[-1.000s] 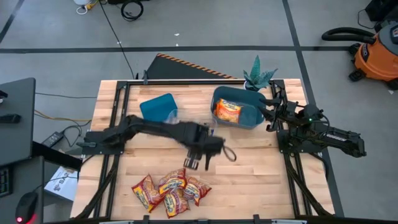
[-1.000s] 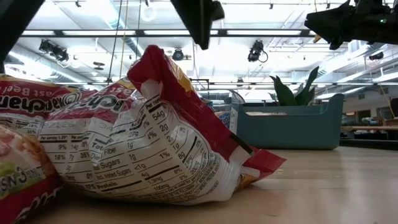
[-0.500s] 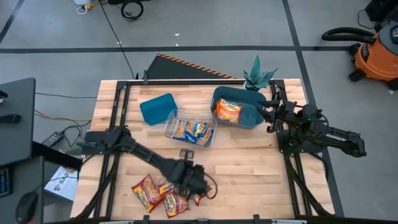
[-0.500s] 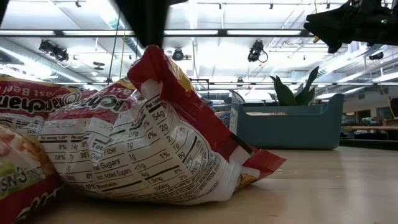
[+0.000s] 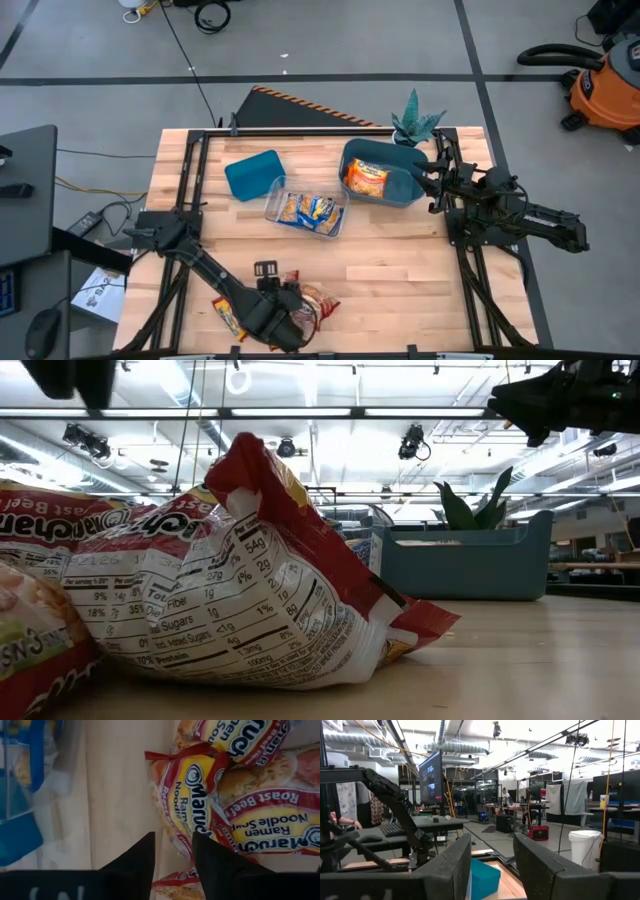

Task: Sort Maruchan noodles
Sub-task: Put the red noodle pack into the left small blue bin

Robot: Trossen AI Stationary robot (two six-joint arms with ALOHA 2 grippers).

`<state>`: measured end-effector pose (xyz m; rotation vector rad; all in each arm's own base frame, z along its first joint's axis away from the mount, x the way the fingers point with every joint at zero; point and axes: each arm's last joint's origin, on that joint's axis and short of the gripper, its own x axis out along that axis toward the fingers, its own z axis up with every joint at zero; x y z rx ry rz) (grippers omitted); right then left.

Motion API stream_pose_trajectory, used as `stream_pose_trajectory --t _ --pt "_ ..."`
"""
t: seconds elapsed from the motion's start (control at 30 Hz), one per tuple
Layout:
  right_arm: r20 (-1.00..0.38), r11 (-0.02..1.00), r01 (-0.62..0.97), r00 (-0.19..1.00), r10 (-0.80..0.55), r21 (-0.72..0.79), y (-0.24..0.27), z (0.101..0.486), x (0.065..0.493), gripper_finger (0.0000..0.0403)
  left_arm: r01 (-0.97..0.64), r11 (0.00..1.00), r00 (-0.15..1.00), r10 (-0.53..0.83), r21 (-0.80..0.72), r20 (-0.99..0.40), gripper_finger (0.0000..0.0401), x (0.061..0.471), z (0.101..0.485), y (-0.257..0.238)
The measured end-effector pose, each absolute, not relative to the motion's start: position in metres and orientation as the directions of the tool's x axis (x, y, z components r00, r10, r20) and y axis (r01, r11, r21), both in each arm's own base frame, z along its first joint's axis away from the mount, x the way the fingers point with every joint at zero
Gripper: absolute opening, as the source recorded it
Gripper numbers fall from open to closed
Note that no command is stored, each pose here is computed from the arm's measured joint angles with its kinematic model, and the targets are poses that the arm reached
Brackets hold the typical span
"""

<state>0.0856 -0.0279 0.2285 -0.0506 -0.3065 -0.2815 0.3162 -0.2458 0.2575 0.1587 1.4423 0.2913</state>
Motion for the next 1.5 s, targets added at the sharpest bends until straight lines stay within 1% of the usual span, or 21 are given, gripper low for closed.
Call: stream_pose_trajectory --t 0.1,0.3,0.37,0.47,0.53,0.67,0.77,0.83,0.97,1.03,1.13,1.23,1.33,1.4,1.5 --pt "0.302 0.96 0.28 0.916 -0.265 -0.006 -0.028 0.228 0.086 0.0153 -0.118 0.949 0.126 0.307 0.293 -0.943 0.0113 0.311 0.264 -0.247" --pt "0.296 0.962 0.273 0.92 -0.258 -0.008 -0.028 0.228 0.086 0.0153 -0.178 0.928 0.237 0.364 0.328 -0.901 0.0065 0.295 0.284 -0.246" --pt "0.297 0.962 0.273 0.919 -0.258 -0.008 -0.028 0.228 0.086 0.0153 -0.214 0.912 0.243 0.397 0.35 -0.885 0.0051 0.282 0.284 -0.241" --pt "0.297 0.962 0.273 0.919 -0.258 -0.008 -0.028 0.228 0.086 0.0153 -0.259 0.897 0.227 0.416 0.358 -0.88 0.0033 0.261 0.268 -0.233" --pt "0.297 0.962 0.273 0.919 -0.258 -0.009 -0.028 0.228 0.086 0.0153 -0.295 0.899 0.218 0.392 0.323 -0.893 0.0024 0.249 0.257 -0.225" --pt "0.298 0.961 0.278 0.918 -0.263 -0.008 -0.028 0.228 0.086 0.0153 -0.398 0.899 0.272 0.305 0.182 -0.913 0.0011 0.222 0.253 -0.203" --pt "0.298 0.961 0.278 0.918 -0.263 -0.009 -0.028 0.228 0.086 0.0153 -0.503 0.862 0.29 0.238 0.064 -0.927 0.0011 0.207 0.248 -0.184" --pt "0.298 0.96 0.279 0.918 -0.263 -0.009 -0.028 0.228 0.086 0.0153 -0.582 0.813 0.304 0.215 -0.002 -0.928 0.0014 0.195 0.245 -0.173" --pt "0.298 0.959 0.281 0.917 -0.264 -0.015 -0.028 0.228 0.086 0.0153 -0.751 0.653 0.298 0.206 -0.096 -0.932 0.0034 0.177 0.231 -0.156" --pt "0.299 0.959 0.282 0.917 -0.264 -0.015 -0.028 0.228 0.086 0.0153 -0.792 0.589 0.31 0.159 -0.162 -0.937 0.0055 0.174 0.224 -0.152" --pt "0.303 0.959 0.284 0.915 -0.266 -0.016 -0.028 0.228 0.086 0.0153 -0.812 0.531 0.331 0.075 -0.243 -0.941 0.0101 0.176 0.209 -0.153" --pt "0.307 0.958 0.285 0.914 -0.266 -0.016 -0.028 0.229 0.086 0.0153 -0.789 0.512 0.385 -0.018 -0.339 -0.923 0.0154 0.183 0.2 -0.155" --pt "0.314 0.957 0.29 0.91 -0.271 -0.015 -0.028 0.229 0.085 0.0153 -0.793 0.5 0.373 -0.052 -0.348 -0.926 0.0201 0.186 0.193 -0.153" --pt "0.313 0.954 0.3 0.907 -0.281 -0.012 -0.028 0.229 0.085 0.0153 -0.797 0.502 0.356 -0.059 -0.336 -0.933 0.0222 0.185 0.191 -0.152" --pt "0.314 0.951 0.309 0.904 -0.291 -0.008 -0.029 0.229 0.085 0.0153 -0.797 0.518 0.326 -0.063 -0.31 -0.943 0.0235 0.183 0.188 -0.151"
